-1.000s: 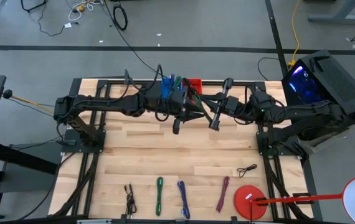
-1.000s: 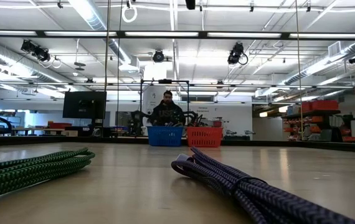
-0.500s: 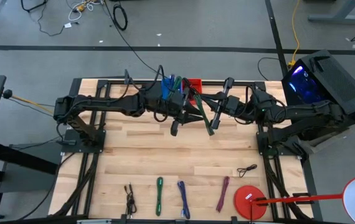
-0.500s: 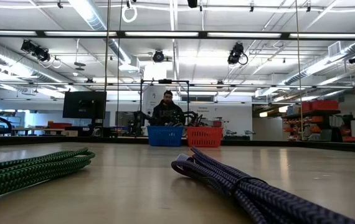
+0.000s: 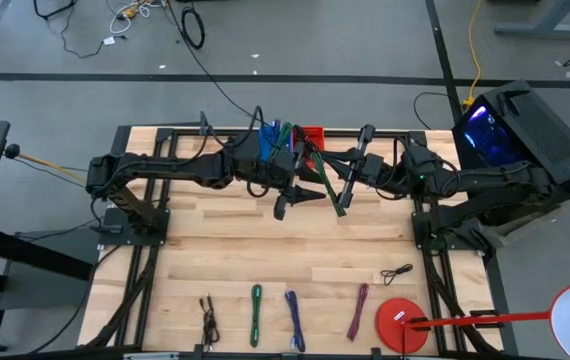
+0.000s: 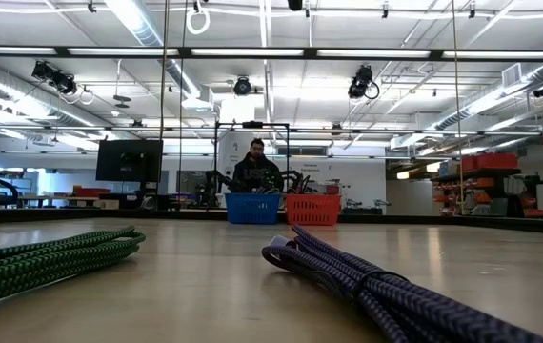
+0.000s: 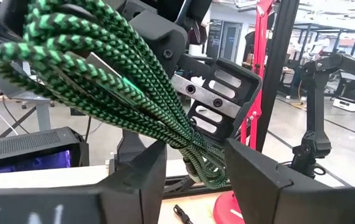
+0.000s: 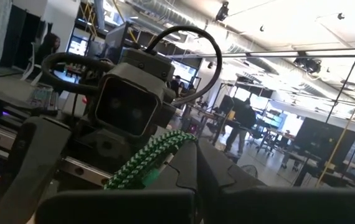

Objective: Pick & Place USB Port
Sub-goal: Put the green charger cable into the blue bin

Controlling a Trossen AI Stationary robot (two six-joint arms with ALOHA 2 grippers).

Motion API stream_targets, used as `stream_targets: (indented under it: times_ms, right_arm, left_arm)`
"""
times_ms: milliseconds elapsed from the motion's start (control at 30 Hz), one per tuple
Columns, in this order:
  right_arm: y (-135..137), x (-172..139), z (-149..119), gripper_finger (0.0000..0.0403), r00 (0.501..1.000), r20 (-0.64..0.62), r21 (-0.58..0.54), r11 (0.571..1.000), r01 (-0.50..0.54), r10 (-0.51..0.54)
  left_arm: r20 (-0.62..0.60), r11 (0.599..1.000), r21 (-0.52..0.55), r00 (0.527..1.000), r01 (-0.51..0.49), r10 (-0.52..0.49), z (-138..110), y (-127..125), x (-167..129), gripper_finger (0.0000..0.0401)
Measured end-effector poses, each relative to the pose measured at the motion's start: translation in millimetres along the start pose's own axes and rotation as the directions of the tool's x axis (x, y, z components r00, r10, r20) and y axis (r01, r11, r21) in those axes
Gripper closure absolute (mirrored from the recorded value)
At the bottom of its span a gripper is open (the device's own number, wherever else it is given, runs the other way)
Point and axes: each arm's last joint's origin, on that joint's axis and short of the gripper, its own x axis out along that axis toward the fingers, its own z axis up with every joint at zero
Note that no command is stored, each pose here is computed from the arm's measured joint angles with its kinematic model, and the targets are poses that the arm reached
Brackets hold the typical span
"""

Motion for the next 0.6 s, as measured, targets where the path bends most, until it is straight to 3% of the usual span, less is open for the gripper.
stream_targets:
  times_ms: [467, 600]
  right_arm:
    - [2.2, 1.6, 0.1, 0.0403, 0.999, 0.028, 0.039, 0.998, -0.040, 0.039]
    - [3.2, 3.4, -0.8, 0.0403, 0.999, 0.032, 0.032, 0.999, -0.038, 0.037]
  left_arm:
    - [0.037, 0.997, 0.005, 0.996, -0.076, 0.076, 3.2, 2.2, -0.2, 0.0233]
    - [0.031, 0.995, -0.005, 0.995, -0.098, 0.098, 2.4, 2.8, -0.2, 0.0276]
